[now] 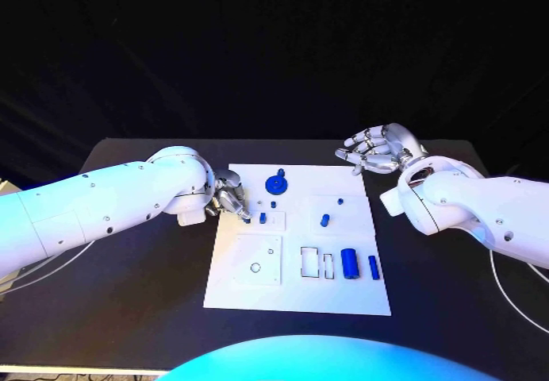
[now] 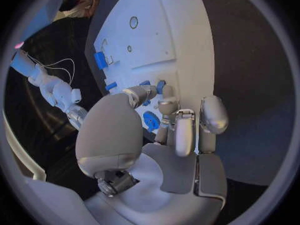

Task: Assemble the parts on the task board

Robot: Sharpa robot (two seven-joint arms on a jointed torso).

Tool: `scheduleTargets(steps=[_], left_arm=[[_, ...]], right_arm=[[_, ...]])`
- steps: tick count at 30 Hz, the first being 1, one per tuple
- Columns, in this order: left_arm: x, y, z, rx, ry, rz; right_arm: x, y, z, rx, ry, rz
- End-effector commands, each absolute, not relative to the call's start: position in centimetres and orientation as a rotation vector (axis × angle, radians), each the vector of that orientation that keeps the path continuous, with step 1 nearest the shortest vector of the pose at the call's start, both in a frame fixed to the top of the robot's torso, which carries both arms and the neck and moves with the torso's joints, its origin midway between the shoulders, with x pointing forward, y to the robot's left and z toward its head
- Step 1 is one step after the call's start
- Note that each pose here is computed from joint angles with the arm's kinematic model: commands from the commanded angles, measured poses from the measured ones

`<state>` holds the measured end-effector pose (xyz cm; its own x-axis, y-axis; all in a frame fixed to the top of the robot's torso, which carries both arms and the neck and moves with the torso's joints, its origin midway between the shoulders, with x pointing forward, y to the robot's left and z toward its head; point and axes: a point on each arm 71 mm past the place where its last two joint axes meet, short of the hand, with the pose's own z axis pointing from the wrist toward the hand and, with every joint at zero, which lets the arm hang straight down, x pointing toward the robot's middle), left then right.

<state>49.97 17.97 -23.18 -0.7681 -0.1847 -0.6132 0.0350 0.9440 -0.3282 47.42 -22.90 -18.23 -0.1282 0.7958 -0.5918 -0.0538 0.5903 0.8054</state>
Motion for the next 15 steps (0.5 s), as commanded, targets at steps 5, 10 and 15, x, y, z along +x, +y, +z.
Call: scheduleTargets(steps=[5, 10, 15], left_arm=[[49.64, 17.46, -23.7, -0.06, 2.455, -0.413], [49.73, 17.38, -23.74, -0.067, 2.445, -0.41], [49.84, 17.38, -23.73, -0.079, 2.432, -0.41]], right_arm=[[47.37, -22.72, -18.22, 0.633, 1.542, 0.838], [47.37, -22.71, -18.22, 0.633, 1.543, 0.839], [47.36, -22.73, -18.21, 0.633, 1.542, 0.839]])
